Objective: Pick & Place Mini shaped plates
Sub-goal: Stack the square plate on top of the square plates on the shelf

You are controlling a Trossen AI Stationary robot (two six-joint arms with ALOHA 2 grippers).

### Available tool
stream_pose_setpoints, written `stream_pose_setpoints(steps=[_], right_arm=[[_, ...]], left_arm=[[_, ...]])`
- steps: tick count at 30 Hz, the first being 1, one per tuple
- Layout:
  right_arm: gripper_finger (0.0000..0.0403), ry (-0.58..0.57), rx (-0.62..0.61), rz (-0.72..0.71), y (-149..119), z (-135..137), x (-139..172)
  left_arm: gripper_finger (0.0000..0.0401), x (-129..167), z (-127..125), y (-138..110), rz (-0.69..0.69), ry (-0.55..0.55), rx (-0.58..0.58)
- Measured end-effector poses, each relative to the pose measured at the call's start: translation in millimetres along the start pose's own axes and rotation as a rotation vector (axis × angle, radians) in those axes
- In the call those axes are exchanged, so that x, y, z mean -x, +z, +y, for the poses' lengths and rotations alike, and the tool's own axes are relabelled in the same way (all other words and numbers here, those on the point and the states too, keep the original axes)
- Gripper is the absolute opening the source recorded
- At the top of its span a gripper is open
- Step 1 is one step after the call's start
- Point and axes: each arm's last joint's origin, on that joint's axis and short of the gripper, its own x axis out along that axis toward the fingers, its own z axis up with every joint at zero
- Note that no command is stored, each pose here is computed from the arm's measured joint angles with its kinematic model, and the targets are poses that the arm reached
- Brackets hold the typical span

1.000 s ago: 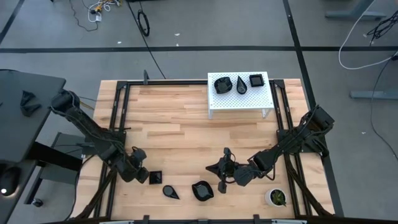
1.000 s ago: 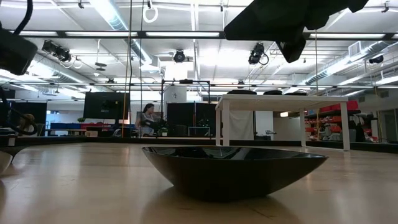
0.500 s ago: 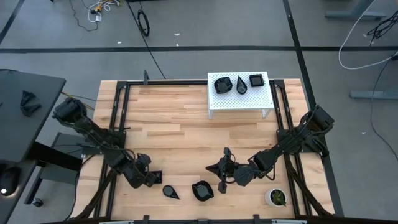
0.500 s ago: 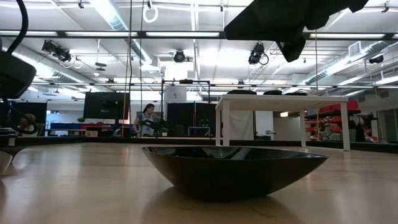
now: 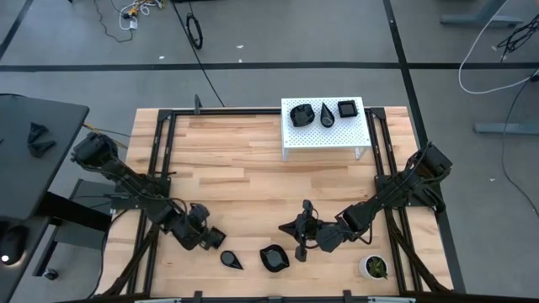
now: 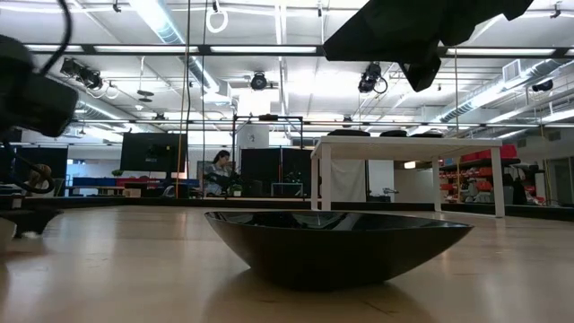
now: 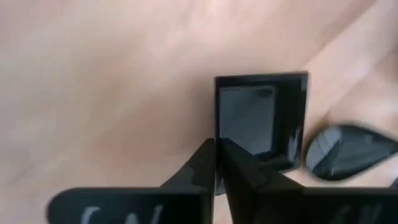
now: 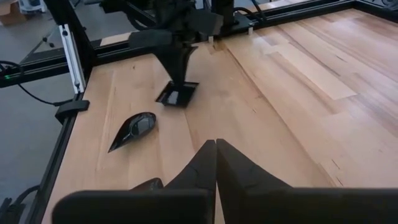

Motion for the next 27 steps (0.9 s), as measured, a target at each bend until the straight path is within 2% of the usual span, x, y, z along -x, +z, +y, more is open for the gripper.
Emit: stream_pose_setpoints(steps=[4, 11, 19, 23, 27], right_arm=[[0.0011, 0.0, 0.001, 0.0, 0.0, 0.0, 0.0], [0.001, 0.003, 0.031, 0.014, 6.3, -0.2, 10.6], [0.0007, -0.067, 0.002, 0.081, 22.0, -12.7, 44.0], [0.001, -0.106, -0.038, 0.132, 18.5, -18.1, 48.5], [0.0013, -0.179, -0.077, 0.194, 9.0, -25.7, 45.5]], left_arm=[[0.0006, -1.9, -5.6, 11.4, -0.028, -0.04, -0.056], [0.0015, -0.8, -22.5, 49.4, -0.088, -0.088, -0.164], [0.0008, 8.3, -70.5, 123.8, -0.212, -0.149, -0.36], [0.0008, -7.2, -101.1, 156.8, -0.215, -0.151, -0.493], [0.0006, -27.2, -133.2, 179.0, -0.205, -0.175, -0.603]])
